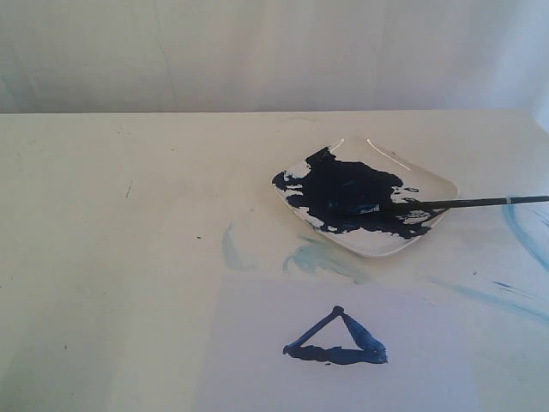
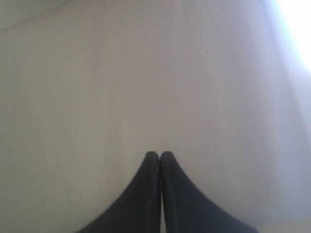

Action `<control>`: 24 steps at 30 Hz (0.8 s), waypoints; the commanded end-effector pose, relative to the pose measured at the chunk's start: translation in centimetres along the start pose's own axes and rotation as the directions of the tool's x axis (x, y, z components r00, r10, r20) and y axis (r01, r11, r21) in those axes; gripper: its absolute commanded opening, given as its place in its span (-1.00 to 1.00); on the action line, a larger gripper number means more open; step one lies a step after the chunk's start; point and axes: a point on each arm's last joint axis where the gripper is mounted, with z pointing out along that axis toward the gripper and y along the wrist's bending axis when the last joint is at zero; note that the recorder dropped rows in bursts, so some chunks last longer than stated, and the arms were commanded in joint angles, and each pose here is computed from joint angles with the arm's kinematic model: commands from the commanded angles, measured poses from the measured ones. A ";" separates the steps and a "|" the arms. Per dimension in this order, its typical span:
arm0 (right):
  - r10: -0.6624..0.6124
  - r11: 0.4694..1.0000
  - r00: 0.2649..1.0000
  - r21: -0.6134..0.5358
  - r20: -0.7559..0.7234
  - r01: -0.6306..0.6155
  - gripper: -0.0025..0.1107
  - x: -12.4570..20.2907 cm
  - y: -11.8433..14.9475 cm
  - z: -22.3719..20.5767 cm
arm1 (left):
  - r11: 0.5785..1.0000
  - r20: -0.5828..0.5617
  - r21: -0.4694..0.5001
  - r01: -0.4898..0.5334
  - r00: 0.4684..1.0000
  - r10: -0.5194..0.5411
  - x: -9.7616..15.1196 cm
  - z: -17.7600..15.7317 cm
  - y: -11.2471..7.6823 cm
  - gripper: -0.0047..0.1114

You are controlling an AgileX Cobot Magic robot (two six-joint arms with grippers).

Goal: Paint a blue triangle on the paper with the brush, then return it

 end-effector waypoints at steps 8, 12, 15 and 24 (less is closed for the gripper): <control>-0.177 0.959 0.729 0.050 -0.661 0.277 -0.96 5.9 -2.0 -2.4 | 1.000 0.007 0.001 0.003 1.000 -0.003 0.0 0.0 0.0 -0.92; -0.186 0.954 0.728 0.056 -0.660 0.294 -0.96 5.8 -2.1 -2.4 | 1.000 0.007 0.001 0.003 1.000 -0.003 0.0 0.0 0.0 -0.92; -0.186 0.954 0.730 0.056 -0.658 0.294 -0.96 5.8 -2.1 -2.4 | 1.000 0.007 0.001 0.003 1.000 -0.003 0.0 0.0 0.0 -0.92; -0.189 0.955 0.732 0.051 -0.655 0.292 -0.96 5.8 -2.0 -2.3 | 1.000 0.007 0.001 0.003 1.000 -0.003 0.0 0.0 0.0 -0.92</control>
